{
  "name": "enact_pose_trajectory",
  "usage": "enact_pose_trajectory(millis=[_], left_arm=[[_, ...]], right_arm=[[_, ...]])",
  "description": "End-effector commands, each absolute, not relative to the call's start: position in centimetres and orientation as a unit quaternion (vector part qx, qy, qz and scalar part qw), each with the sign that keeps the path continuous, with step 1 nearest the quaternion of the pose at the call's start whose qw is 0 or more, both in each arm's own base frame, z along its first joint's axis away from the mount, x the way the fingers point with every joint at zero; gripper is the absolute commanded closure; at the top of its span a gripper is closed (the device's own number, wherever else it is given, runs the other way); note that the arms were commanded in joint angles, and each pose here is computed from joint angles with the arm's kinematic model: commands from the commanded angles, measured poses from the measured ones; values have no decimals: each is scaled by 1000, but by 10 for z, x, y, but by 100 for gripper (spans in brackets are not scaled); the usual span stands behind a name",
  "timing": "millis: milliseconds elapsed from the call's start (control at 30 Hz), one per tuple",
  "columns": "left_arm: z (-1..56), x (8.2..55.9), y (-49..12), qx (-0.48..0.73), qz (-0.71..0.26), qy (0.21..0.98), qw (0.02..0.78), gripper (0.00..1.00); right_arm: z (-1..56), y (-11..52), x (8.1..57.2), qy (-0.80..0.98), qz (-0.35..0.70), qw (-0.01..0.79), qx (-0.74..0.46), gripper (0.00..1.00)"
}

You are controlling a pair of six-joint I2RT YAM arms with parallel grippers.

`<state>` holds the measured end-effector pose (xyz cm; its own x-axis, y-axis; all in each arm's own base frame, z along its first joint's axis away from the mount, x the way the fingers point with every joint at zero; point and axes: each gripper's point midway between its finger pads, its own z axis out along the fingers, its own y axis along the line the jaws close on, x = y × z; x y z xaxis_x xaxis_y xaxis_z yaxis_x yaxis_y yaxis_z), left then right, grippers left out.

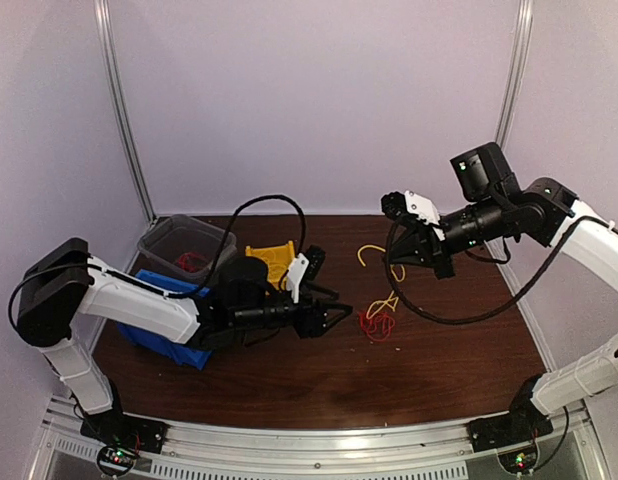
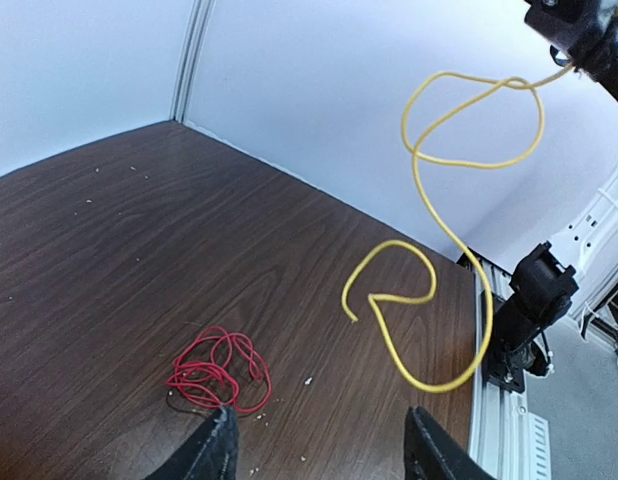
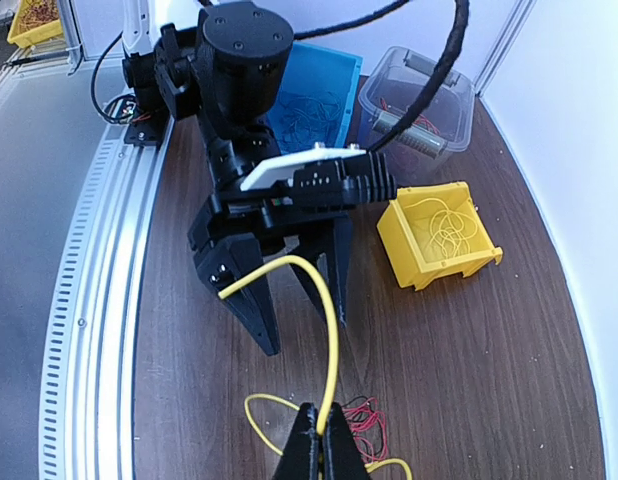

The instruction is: Untangle the cables

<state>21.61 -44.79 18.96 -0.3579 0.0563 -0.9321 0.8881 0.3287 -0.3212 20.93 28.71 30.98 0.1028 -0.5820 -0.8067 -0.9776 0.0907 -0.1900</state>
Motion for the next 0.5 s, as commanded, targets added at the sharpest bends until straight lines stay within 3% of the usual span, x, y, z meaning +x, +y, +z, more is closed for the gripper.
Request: enact_pose_trajectory(millis=[0, 233, 467], left_arm=[[214, 208, -464, 316, -523, 635, 472, 42], [211, 193, -492, 301, -631, 602, 385, 50], [205, 202, -487, 275, -633, 607, 393, 49]], right_arm=[[331, 288, 200, 615, 279, 407, -615, 100], [330, 286, 192, 604, 287, 398, -628, 100], [335, 284, 186, 598, 293, 400, -630, 100]])
